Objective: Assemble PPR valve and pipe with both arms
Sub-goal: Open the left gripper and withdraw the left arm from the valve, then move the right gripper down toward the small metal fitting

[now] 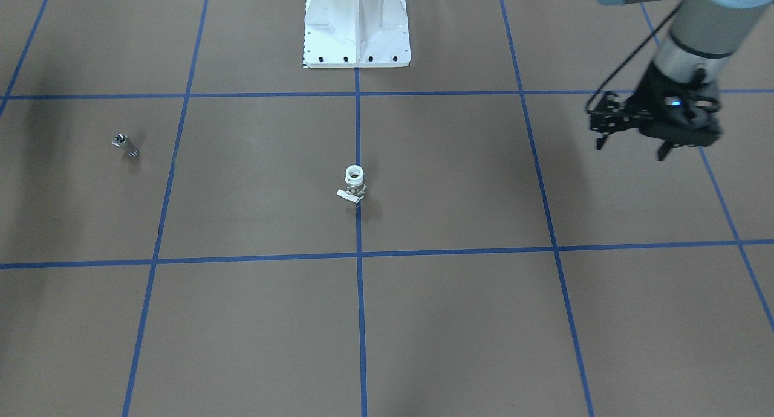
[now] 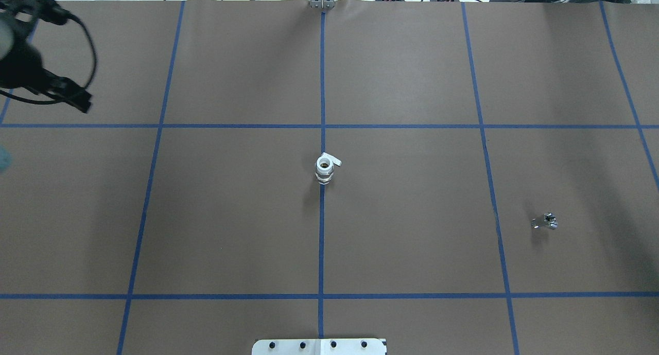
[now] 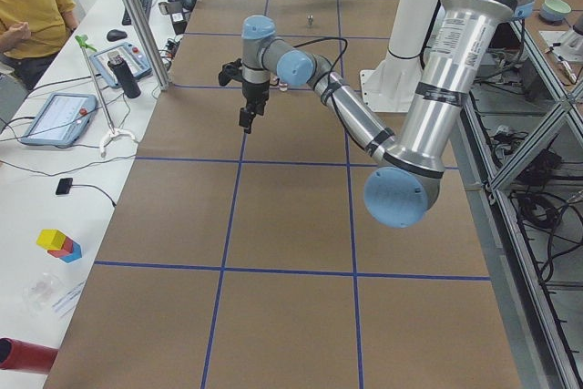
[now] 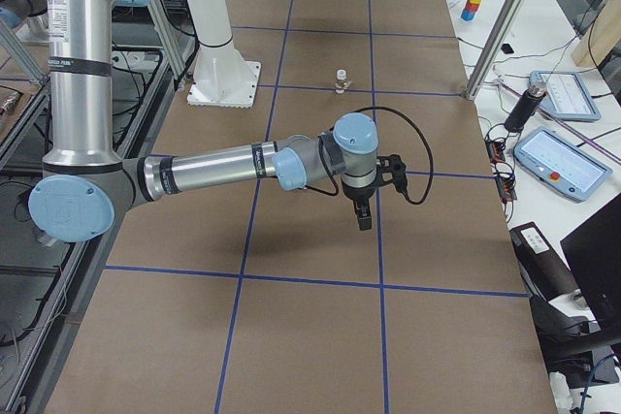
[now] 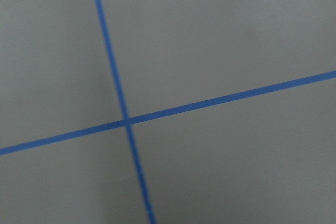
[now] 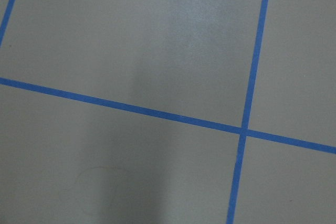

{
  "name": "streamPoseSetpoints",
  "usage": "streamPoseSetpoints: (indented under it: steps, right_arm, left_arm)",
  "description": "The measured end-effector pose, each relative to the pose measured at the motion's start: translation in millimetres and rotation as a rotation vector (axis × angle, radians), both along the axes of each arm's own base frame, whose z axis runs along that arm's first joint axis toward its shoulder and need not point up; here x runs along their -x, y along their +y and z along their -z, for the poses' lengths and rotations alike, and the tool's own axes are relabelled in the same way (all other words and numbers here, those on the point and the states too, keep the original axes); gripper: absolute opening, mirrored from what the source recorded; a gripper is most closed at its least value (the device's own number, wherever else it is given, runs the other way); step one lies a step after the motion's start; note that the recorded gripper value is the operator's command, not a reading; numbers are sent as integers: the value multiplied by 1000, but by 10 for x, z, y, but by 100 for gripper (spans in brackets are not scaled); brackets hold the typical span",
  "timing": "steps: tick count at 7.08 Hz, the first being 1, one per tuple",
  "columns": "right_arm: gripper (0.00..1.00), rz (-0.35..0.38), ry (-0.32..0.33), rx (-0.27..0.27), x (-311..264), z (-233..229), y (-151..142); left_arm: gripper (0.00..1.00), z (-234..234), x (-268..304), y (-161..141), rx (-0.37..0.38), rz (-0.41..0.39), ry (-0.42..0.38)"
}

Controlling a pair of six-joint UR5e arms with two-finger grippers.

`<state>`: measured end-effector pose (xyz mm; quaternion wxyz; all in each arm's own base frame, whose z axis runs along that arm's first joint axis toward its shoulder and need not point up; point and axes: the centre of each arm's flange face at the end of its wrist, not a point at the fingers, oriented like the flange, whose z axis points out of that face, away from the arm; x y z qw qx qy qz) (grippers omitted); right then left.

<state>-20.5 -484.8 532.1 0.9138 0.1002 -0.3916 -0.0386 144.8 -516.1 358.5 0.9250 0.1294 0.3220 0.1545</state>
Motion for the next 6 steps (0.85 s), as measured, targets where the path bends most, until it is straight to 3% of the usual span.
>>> streamPoseSetpoints:
  steps: [3, 4, 6]
  right_arm:
    - [100, -47, -55, 71, 645, 545, 251]
    - [100, -72, -68, 77, 906, 595, 358]
    - [100, -91, -81, 59, 1287, 490, 666]
  left_arm:
    - [100, -1487, 2057, 20, -39, -78, -66]
    - [100, -1910, 2497, 112, -19, -62, -76]
    - [100, -2373, 2835, 287, 41, 35, -56]
